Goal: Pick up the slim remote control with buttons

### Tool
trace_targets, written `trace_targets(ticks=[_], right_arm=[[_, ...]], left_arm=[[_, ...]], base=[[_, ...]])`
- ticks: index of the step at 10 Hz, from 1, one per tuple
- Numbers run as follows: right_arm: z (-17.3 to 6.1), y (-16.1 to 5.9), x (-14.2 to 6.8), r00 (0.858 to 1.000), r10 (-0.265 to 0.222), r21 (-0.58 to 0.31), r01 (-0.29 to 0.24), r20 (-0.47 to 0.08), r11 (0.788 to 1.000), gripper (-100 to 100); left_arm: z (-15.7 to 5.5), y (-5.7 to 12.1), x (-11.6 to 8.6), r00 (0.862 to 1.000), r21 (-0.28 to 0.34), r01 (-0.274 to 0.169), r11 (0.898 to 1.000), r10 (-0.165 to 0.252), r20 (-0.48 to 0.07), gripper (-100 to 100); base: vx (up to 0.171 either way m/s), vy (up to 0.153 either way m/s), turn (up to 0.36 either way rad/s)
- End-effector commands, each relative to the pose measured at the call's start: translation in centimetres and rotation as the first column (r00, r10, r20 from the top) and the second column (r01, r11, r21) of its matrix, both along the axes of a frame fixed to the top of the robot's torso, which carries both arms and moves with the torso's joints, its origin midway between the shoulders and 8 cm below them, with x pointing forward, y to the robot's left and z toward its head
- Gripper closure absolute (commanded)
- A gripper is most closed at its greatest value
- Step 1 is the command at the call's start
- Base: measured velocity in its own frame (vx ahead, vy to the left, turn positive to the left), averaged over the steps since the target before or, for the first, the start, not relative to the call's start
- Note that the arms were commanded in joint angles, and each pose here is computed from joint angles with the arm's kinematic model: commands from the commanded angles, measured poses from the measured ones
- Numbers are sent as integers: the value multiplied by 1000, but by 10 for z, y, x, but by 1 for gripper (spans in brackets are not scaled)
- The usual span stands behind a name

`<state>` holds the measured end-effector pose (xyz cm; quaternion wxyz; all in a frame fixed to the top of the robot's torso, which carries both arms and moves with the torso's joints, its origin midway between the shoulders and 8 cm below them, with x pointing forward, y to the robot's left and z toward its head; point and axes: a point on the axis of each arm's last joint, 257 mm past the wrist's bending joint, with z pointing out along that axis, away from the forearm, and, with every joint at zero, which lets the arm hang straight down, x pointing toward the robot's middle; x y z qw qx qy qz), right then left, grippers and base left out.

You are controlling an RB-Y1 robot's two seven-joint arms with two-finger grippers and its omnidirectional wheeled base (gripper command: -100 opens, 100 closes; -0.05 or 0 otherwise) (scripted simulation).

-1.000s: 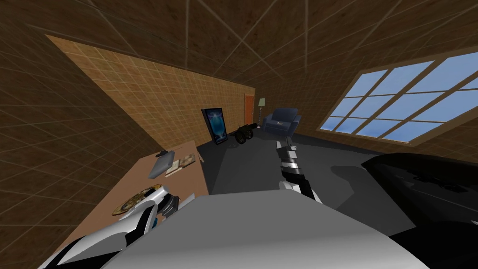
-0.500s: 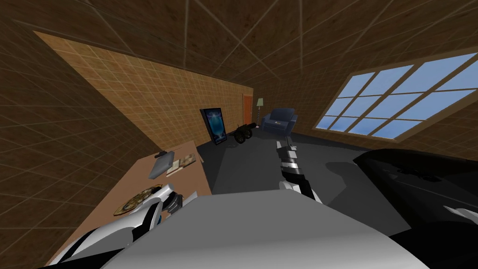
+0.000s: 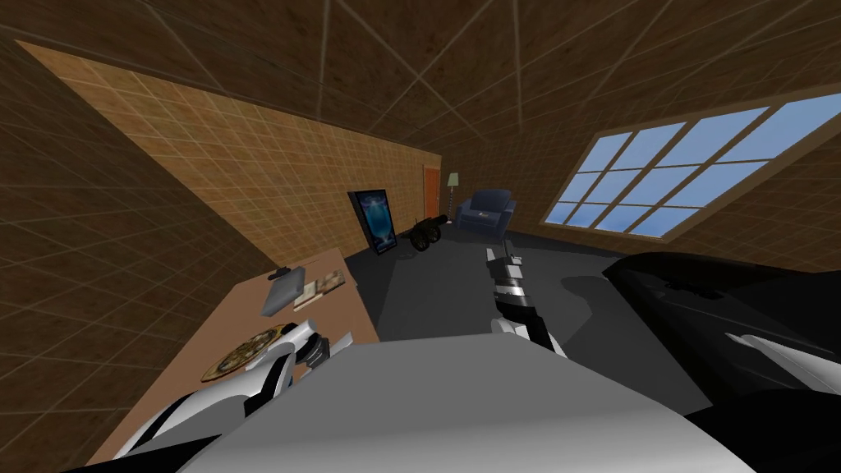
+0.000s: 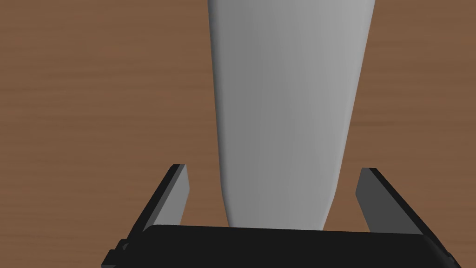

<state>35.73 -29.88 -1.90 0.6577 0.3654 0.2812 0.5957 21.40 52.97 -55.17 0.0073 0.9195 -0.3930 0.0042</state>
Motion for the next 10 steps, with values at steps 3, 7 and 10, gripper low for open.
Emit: trace_targets(ticks=[3, 7, 10], right_arm=[[0, 0, 0, 1000, 0, 0, 0, 0, 1000, 0], [0, 0, 0, 1000, 0, 0, 0, 0, 1000, 0], [0, 0, 0, 1000, 0, 0, 0, 0, 1000, 0]], left_arm=[[-1, -1, 0, 1000, -1, -4, 1000, 4, -1, 100], [-1, -1, -1, 1000, -2, -4, 1000, 4, -2, 0], [4, 11, -8, 1000, 0, 15, 1000, -15, -2, 100]], base=[[-14, 10, -4], [0, 0, 0], [74, -43, 89]])
